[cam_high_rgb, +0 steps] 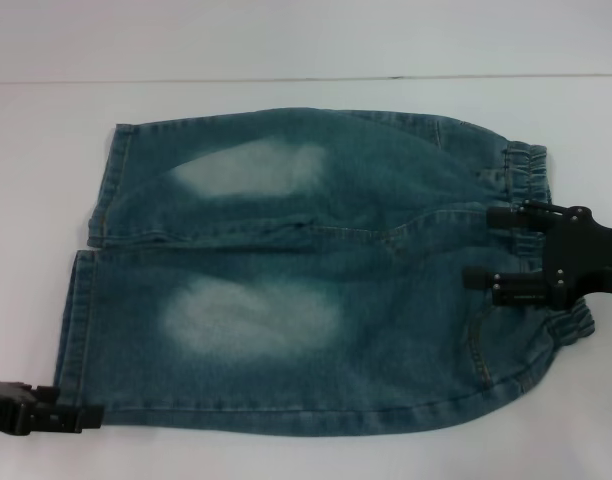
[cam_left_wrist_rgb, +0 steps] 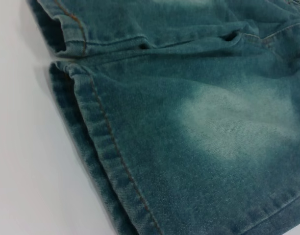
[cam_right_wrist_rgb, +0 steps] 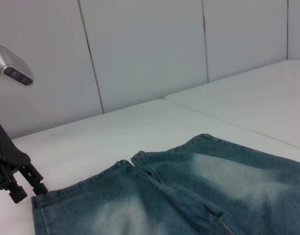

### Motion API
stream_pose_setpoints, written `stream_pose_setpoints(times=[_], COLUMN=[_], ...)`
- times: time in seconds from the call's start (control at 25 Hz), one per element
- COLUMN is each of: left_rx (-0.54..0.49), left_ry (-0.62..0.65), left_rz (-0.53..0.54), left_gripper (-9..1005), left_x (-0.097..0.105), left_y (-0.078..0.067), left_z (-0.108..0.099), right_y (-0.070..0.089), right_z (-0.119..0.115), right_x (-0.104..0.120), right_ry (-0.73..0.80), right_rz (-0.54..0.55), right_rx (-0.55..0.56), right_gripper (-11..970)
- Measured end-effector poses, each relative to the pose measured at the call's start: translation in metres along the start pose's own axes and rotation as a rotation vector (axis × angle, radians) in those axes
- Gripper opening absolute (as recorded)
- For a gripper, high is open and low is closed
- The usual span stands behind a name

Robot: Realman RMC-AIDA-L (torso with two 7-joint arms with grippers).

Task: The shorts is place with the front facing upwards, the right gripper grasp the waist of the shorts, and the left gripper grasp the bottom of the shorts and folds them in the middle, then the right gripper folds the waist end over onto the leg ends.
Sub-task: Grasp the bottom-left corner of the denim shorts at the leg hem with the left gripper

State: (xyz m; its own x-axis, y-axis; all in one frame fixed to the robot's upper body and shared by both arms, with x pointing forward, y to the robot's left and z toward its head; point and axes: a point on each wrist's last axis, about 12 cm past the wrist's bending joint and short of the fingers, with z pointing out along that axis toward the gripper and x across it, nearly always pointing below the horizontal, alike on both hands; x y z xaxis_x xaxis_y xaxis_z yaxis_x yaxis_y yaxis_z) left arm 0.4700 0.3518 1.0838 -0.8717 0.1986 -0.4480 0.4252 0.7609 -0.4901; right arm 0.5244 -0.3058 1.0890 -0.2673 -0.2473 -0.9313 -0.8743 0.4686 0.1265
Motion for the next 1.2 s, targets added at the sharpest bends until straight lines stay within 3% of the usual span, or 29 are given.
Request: stream_pose_setpoints(times=[1.2], left_rx=[0.008], left_ry=[0.011], left_rz=[0.011], left_gripper=[870], left_x=[-0.0083], left_y=[0.0002], left_z=[0.0073], right_y=[0.0011], right_z=[-0.0027], right_x=[0.0035], right_ry=[0.003], right_rz=[0.009], right_rx=[0.006], right_gripper=[945])
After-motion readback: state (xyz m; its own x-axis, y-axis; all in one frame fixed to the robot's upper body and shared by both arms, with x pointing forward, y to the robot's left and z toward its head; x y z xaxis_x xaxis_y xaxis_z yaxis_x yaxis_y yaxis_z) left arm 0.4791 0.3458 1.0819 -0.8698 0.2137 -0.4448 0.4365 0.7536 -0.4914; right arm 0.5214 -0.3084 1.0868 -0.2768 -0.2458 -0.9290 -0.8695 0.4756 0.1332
